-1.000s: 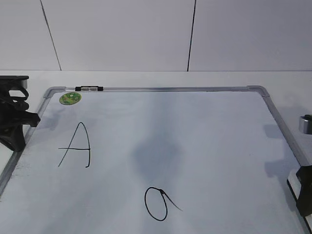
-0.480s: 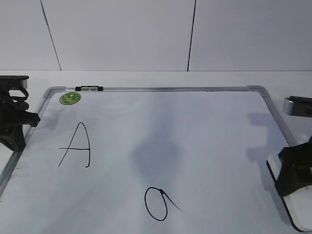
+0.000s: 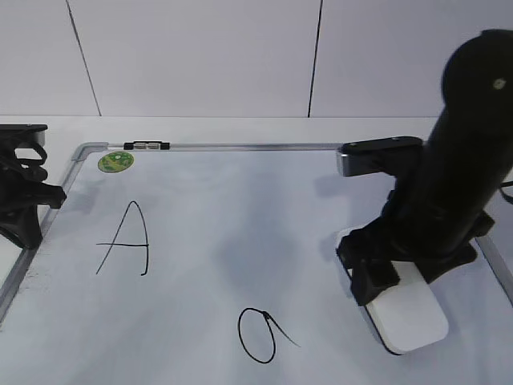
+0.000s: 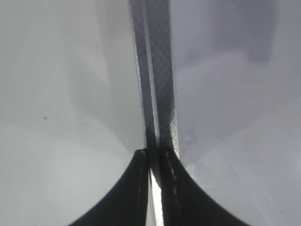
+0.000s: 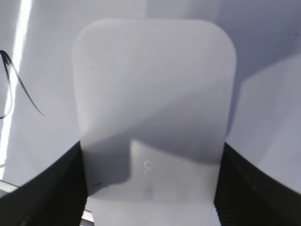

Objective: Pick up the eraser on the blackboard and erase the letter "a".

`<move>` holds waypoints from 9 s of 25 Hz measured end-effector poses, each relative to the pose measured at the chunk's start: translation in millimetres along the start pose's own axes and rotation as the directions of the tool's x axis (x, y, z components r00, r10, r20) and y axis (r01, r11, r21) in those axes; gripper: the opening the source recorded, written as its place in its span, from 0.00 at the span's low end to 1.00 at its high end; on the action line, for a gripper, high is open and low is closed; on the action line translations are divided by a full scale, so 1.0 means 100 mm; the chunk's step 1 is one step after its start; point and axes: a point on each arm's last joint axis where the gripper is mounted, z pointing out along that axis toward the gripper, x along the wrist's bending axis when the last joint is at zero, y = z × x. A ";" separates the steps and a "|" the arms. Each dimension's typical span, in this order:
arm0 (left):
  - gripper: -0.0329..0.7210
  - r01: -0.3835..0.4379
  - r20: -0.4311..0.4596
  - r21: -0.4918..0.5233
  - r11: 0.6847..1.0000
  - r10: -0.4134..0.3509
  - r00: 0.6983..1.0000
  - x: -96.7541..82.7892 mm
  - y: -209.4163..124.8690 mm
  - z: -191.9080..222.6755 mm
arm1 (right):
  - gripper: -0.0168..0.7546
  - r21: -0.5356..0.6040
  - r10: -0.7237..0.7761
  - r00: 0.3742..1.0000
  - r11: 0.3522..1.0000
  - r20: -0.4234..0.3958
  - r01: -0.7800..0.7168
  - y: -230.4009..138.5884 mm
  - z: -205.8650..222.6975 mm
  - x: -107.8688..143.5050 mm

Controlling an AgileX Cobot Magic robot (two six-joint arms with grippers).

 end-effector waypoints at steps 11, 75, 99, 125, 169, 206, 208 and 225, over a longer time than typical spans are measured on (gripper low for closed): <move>0.08 0.001 0.002 0.000 1.000 -0.001 1.000 0.00 0.00 0.00 | 0.74 0.073 -0.085 0.996 0.994 0.007 0.084 0.36 0.39 0.38; 0.08 0.009 0.009 -0.003 1.000 -0.009 1.000 -0.01 0.00 0.00 | 0.73 0.111 -0.280 0.960 0.955 0.020 0.276 0.63 0.60 1.29; 0.08 0.009 0.009 -0.003 1.000 -0.009 1.000 -0.01 0.00 0.00 | 0.73 0.088 -0.046 0.999 0.995 0.009 0.045 0.93 0.58 0.48; 0.08 0.008 0.008 -0.006 1.000 -0.007 1.000 0.00 0.01 0.00 | 0.73 0.044 0.218 0.974 0.974 0.057 -0.221 0.94 0.22 -0.66; 0.08 0.007 0.008 -0.005 1.000 -0.007 1.000 0.00 0.00 0.00 | 0.73 0.017 0.262 0.960 0.964 0.102 -0.265 0.70 0.14 -1.57; 0.08 0.008 0.008 -0.005 1.000 -0.008 1.000 0.00 0.00 0.00 | 0.75 0.021 0.258 0.961 0.965 0.102 -0.262 0.69 0.21 -1.58; 0.08 0.008 0.008 -0.005 1.000 -0.008 1.000 0.00 0.00 0.00 | 0.77 0.036 0.258 0.961 0.964 0.101 -0.263 0.69 0.24 -1.58; 0.09 0.006 0.008 -0.005 1.000 -0.006 1.000 0.00 0.00 0.00 | 0.82 0.002 0.270 0.956 0.962 0.115 -0.272 0.85 -0.08 -1.61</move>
